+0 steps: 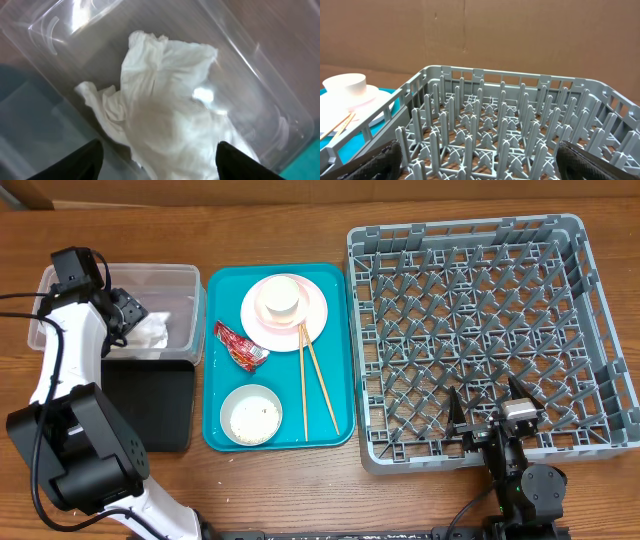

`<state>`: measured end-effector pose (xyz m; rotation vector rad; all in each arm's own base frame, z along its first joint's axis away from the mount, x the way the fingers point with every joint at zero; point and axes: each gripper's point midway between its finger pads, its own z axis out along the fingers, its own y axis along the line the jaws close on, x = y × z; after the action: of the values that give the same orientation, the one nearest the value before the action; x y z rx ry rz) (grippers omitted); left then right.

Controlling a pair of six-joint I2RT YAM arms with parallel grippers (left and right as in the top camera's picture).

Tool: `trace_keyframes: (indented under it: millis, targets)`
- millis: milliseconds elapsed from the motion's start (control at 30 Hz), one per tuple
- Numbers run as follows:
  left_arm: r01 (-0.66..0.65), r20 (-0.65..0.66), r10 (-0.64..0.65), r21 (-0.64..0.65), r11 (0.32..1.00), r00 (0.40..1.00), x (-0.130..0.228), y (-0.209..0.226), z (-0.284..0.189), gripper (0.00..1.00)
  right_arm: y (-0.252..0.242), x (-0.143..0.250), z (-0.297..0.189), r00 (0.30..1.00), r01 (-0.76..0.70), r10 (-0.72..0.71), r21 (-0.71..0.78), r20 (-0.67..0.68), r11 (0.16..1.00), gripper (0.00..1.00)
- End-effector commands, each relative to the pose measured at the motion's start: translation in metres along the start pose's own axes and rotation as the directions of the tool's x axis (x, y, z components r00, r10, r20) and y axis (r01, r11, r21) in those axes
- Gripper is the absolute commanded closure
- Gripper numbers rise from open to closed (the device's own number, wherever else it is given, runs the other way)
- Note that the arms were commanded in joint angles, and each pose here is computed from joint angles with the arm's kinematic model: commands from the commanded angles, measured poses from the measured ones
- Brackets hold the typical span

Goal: Sort waste into correct bins and load items into the dishwasher
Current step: 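Carry the tissue with the left gripper into the clear bin and release, then move the left gripper to the red snack wrapper and grasp it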

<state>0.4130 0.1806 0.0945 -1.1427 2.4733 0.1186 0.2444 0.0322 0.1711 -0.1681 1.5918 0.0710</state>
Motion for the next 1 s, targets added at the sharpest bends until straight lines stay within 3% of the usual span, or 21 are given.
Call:
trace_keyframes:
  millis: [0, 167, 267, 300, 367, 400, 433, 600, 733, 967]
  targets:
    - [-0.023, 0.081, 0.016, 0.084, 0.996, 0.997, -0.034, -0.020, -0.043, 0.25, 0.000, 0.001, 0.000, 1.000, 0.001, -0.001, 0.002, 0.008, 1.000, 0.00]
    - [-0.046, 0.077, 0.030, 0.211, 0.976, 0.997, -0.040, -0.047, -0.101, 0.28, 0.000, 0.001, 0.000, 1.000, 0.001, -0.001, 0.002, 0.008, 1.000, 0.00]
    - [-0.067, -0.008, 0.072, 0.297, 0.952, 0.997, -0.012, -0.063, -0.127, 0.38, 0.000, 0.001, 0.000, 1.000, 0.001, -0.001, 0.002, 0.008, 1.000, 0.00]
    - [-0.076, -0.045, 0.095, 0.311, 0.947, 0.994, 0.001, -0.067, -0.132, 0.47, 0.000, 0.001, 0.000, 1.000, 0.001, -0.001, 0.002, 0.008, 1.000, 0.00]
    - [-0.092, -0.118, 0.133, 0.301, 0.949, 0.984, 0.026, -0.069, -0.137, 0.83, 0.000, 0.001, 0.000, 1.000, 0.001, -0.001, 0.002, 0.008, 1.000, 0.00]
    - [-0.105, -0.159, 0.156, 0.290, 0.951, 0.975, 0.040, -0.070, -0.138, 0.94, 0.000, 0.001, 0.000, 1.000, 0.001, -0.001, 0.002, 0.008, 1.000, 0.00]
    - [-0.124, -0.192, 0.183, 0.281, 0.952, 0.964, 0.053, -0.071, -0.138, 0.96, 0.000, 0.001, 0.000, 1.000, 0.001, -0.001, 0.002, 0.008, 1.000, 0.00]
    - [-0.264, -0.295, 0.342, 0.273, 0.925, 0.892, 0.115, -0.087, -0.130, 0.95, 0.000, 0.001, 0.000, 1.000, 0.001, -0.001, 0.002, 0.008, 1.000, 0.00]
    - [-0.359, -0.315, 0.414, 0.218, 0.907, 0.854, 0.158, -0.096, -0.109, 0.81, 0.000, 0.001, 0.000, 1.000, 0.001, -0.001, 0.002, 0.008, 1.000, 0.00]
    - [-0.379, -0.276, 0.409, 0.157, 0.912, 0.870, 0.200, -0.105, -0.067, 0.59, 0.000, 0.001, 0.000, 1.000, 0.001, -0.001, 0.002, 0.008, 1.000, 0.00]
